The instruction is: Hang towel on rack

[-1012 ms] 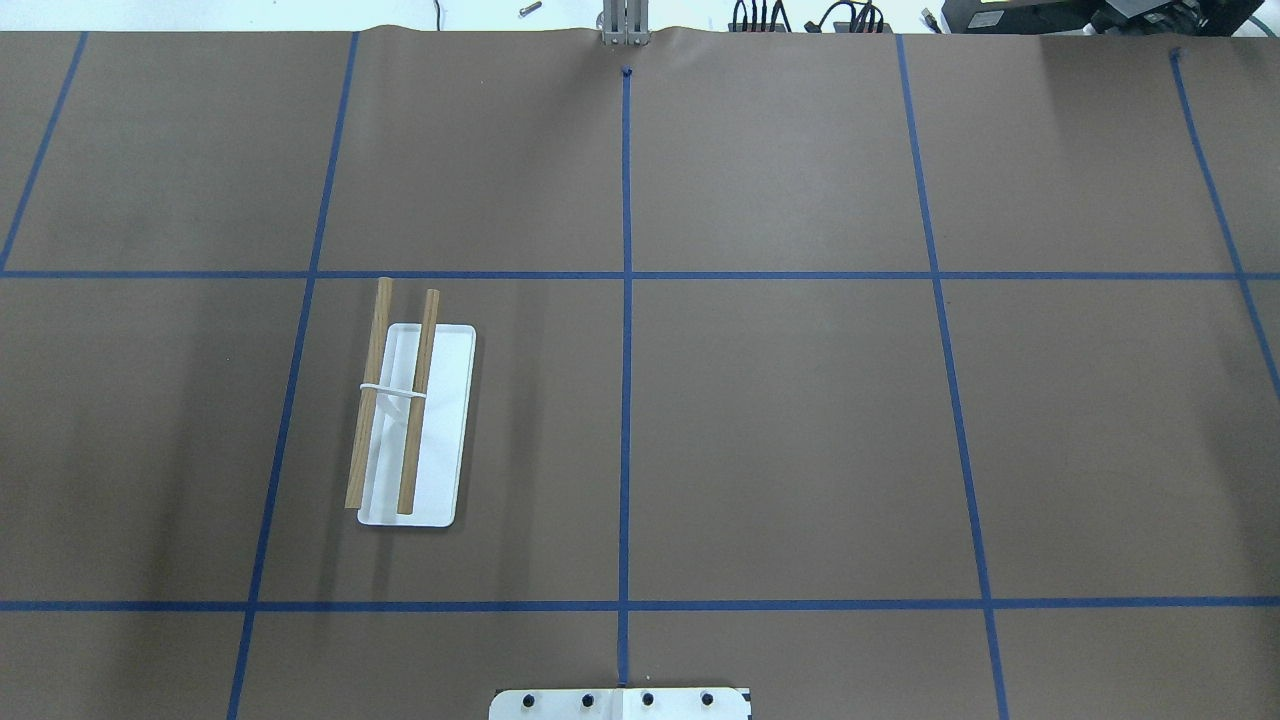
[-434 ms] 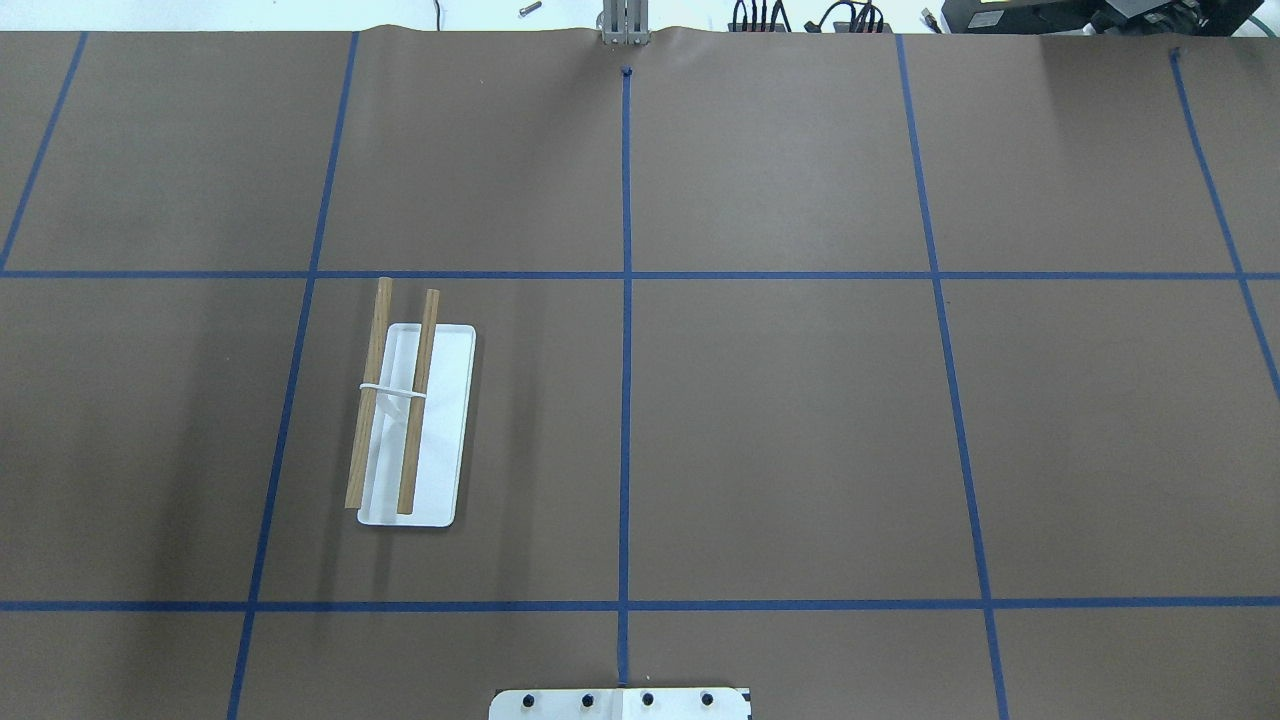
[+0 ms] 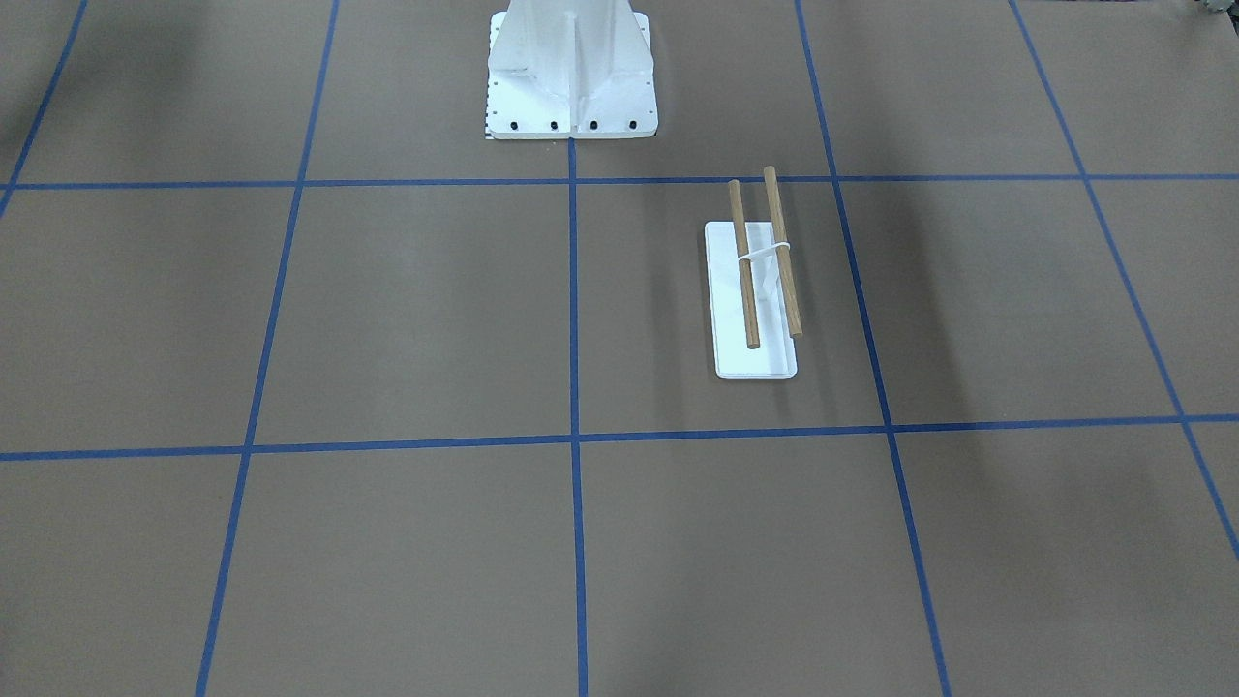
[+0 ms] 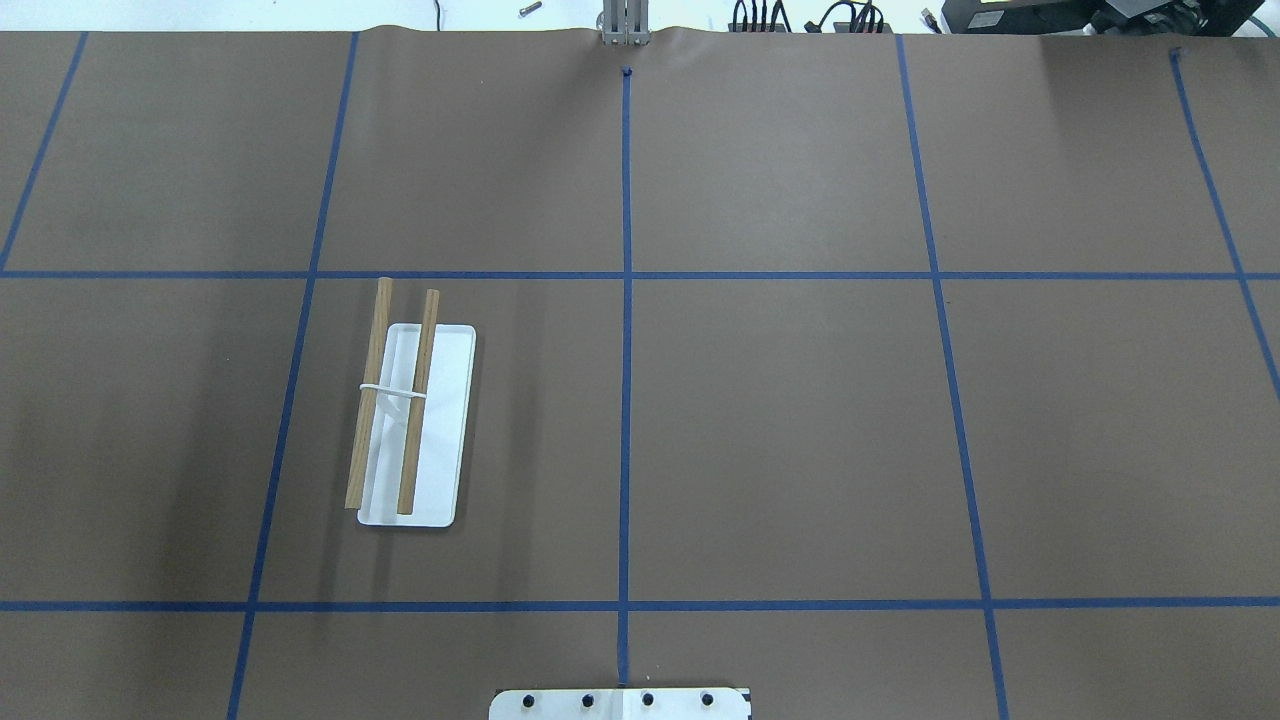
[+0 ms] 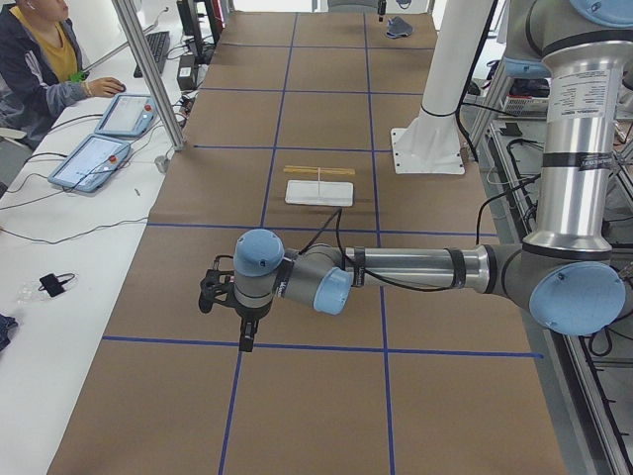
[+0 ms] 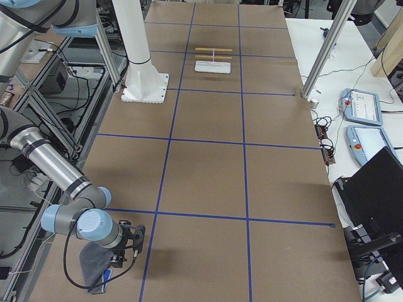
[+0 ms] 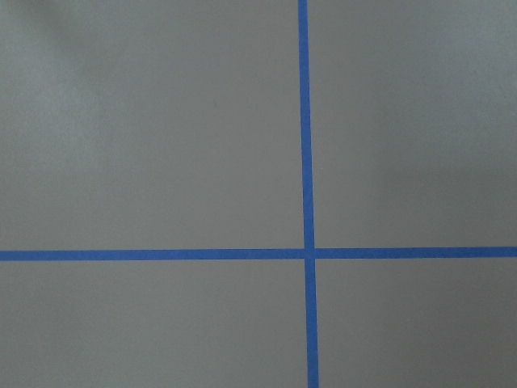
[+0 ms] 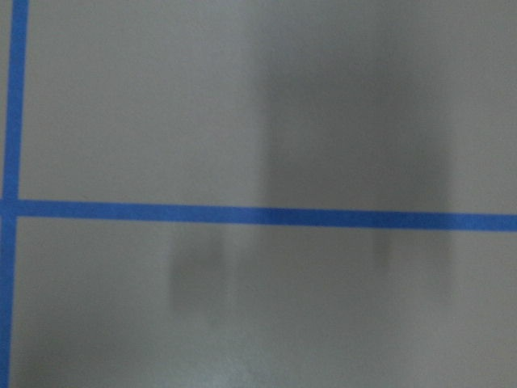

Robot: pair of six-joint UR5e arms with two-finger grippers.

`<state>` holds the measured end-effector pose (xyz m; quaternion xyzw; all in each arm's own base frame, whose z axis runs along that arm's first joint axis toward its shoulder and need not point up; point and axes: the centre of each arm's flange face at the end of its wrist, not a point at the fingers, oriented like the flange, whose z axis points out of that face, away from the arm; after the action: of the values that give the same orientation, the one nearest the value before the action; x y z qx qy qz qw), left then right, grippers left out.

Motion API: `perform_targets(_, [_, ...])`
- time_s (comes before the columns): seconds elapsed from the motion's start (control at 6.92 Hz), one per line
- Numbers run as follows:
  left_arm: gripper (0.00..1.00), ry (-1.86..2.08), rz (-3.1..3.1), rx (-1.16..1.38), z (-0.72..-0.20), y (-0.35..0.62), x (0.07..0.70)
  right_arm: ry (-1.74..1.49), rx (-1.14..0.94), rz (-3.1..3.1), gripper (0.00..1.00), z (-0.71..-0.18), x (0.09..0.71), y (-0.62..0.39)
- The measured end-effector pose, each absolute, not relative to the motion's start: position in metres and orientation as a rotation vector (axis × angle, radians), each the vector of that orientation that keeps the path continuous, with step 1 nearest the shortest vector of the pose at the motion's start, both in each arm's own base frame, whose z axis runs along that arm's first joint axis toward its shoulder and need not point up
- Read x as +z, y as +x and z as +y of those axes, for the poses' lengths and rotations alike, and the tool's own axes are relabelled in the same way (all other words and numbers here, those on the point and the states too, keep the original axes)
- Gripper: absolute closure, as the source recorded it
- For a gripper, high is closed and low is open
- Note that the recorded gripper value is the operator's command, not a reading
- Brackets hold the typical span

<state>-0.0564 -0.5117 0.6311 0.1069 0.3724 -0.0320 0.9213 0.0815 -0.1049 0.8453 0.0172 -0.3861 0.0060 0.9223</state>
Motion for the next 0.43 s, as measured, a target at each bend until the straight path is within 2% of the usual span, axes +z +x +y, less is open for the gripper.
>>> perform_targets(0.43, [0.01, 0.248, 0.737, -0.062, -0.514, -0.059, 0.62, 0.008, 0.194, -0.821, 0.01, -0.075, 0.887, 0.094])
